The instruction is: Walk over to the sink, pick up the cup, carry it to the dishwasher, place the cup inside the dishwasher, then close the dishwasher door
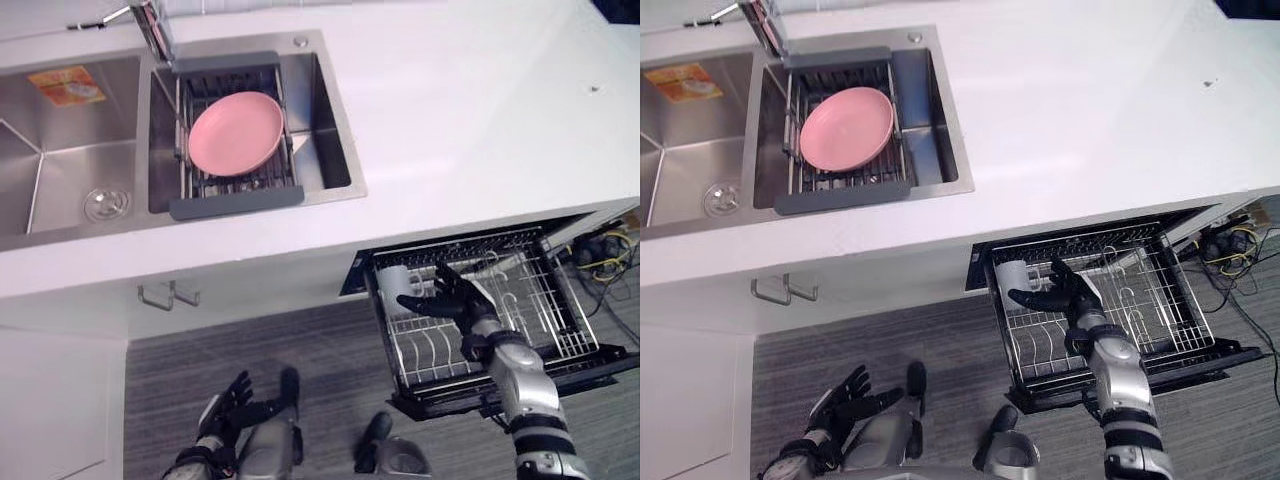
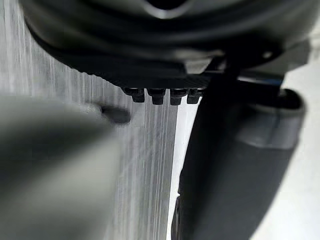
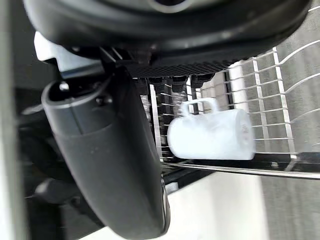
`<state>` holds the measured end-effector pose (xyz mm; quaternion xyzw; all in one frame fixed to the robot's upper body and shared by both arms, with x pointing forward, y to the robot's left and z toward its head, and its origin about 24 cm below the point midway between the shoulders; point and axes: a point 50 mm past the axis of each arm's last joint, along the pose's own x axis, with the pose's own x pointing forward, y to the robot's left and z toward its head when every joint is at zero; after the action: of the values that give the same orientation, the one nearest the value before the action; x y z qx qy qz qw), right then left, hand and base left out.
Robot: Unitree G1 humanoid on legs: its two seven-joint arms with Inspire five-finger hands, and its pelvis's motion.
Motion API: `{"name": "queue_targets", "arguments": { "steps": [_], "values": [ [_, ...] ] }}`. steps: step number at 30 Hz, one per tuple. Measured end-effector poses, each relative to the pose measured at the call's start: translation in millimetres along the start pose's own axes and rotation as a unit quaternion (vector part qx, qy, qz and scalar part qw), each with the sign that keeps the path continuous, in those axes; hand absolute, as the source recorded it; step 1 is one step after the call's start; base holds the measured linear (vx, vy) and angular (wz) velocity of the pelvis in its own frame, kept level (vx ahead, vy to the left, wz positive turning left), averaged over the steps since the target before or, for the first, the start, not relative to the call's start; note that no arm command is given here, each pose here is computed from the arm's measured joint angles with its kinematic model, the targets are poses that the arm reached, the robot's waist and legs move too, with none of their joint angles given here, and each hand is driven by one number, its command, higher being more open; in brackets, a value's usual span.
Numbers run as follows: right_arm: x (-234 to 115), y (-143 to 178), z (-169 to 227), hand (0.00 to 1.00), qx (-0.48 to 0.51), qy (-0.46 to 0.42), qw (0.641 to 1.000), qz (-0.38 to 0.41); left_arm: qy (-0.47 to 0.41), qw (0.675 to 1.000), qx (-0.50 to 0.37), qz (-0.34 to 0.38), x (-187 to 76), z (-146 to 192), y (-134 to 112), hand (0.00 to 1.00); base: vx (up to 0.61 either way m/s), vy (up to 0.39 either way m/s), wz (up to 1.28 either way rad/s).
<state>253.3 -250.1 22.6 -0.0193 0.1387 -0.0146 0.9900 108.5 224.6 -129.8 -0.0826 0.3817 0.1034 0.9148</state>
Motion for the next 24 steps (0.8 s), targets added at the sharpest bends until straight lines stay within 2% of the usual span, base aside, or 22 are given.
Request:
{"name": "queue_targets", "arguments": {
  "steps": [2,6,9,10,12,14,18,20,24],
  "values": [
    [-12,-2,21,1.0,0.019,-0.067,0.998,-0.007,0.017,0.999,-0.015,0.04,-6,-13,7,1.0,-0.04,0.002,-0.29],
    [-42,9,12,1.0,0.105,-0.118,0.987,0.005,0.053,0.991,-0.057,0.108,-25,-46,17,1.0,0.01,-0.013,-0.13],
    [-58,18,45,1.0,0.086,-0.246,0.965,0.03,0.066,0.983,-0.084,0.149,-37,-62,21,1.0,0.01,-0.012,-0.05],
    [-61,19,60,1.0,0.083,-0.299,0.95,0.033,0.063,0.982,-0.088,0.152,-38,-62,21,1.0,-0.03,-0.02,0.22],
    [-68,25,101,1.0,0.071,-0.434,0.897,0.042,0.055,0.983,-0.087,0.151,-38,-60,21,1.0,-0.07,-0.03,0.58],
    [-71,28,124,1.0,0.057,-0.499,0.864,0.044,0.053,0.984,-0.085,0.146,-37,-59,20,1.0,-0.11,-0.033,0.56],
    [-73,26,139,1.0,0.013,-0.532,0.845,0.057,0.048,0.986,-0.084,0.138,-37,-61,19,1.0,-0.11,-0.009,0.63],
    [-69,21,139,1.0,0.015,-0.529,0.847,0.05,0.05,0.987,-0.08,0.131,-38,-63,17,1.0,-0.01,0.108,0.6],
    [-65,15,135,1.0,0.039,-0.523,0.852,0.013,0.067,0.995,0.012,0.076,-32,-61,4,1.0,-0.05,0.145,0.76]
  ]
}}
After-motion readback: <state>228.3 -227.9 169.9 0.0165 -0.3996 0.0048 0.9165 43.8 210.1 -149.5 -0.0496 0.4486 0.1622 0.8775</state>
